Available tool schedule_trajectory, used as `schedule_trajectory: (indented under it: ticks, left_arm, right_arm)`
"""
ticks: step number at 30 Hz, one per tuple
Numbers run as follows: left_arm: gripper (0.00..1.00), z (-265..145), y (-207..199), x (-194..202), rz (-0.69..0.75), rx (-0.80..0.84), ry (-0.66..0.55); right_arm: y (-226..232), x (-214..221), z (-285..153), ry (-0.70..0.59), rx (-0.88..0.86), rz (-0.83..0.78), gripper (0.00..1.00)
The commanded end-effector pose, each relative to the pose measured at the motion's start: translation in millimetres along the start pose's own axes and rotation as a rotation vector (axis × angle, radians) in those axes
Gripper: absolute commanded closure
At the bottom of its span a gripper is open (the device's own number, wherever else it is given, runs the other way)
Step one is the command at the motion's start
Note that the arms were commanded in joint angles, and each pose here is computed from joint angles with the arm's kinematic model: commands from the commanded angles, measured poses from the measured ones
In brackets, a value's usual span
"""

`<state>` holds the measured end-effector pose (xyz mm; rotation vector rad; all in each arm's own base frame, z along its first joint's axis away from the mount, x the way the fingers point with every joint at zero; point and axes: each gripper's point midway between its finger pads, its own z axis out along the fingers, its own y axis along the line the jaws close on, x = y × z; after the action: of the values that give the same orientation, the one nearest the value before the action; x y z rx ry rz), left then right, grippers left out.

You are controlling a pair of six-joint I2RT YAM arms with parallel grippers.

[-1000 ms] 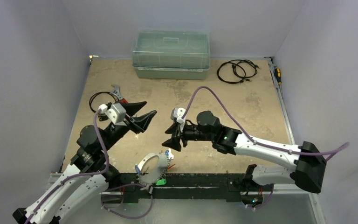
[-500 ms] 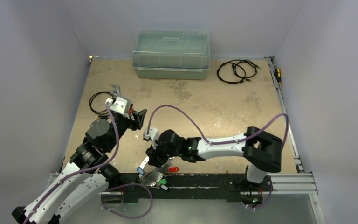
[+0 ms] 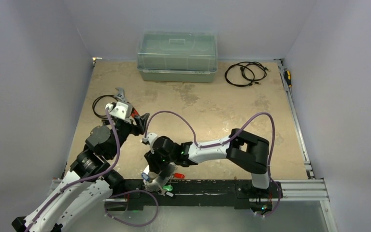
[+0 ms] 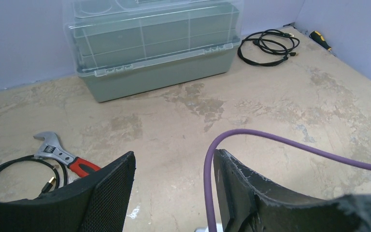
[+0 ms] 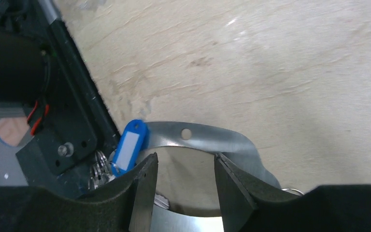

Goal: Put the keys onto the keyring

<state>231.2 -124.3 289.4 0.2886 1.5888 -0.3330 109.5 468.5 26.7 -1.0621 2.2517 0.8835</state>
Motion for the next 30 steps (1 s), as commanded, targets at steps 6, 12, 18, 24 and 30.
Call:
schedule_trajectory:
  ticks: [6,12,18,24,30]
  left_arm:
    - [0.40,-5,6,-11,-0.003,-0.024,-0.036]
    - [0.40,-3,8,-10,0.013,-0.030,-0.027]
    - [0.40,-2,8,-6,0.018,-0.031,-0.015]
    - [0.40,-2,11,-4,0.024,-0.044,-0.009]
    - [0.40,-4,15,-4,0.031,-0.065,-0.007]
  right_arm:
    - [-158,22,-51,0.058,0.371,0.223,0.46]
    - [-222,6,-81,0.034,0.539,0.233,0.45]
    - [-228,-38,-99,-0.049,0.545,0.177,0.45]
    - [-199,-81,-111,-0.143,0.425,0.157,0.44]
    - [-167,-69,-99,-0.121,0.226,0.160,0.43]
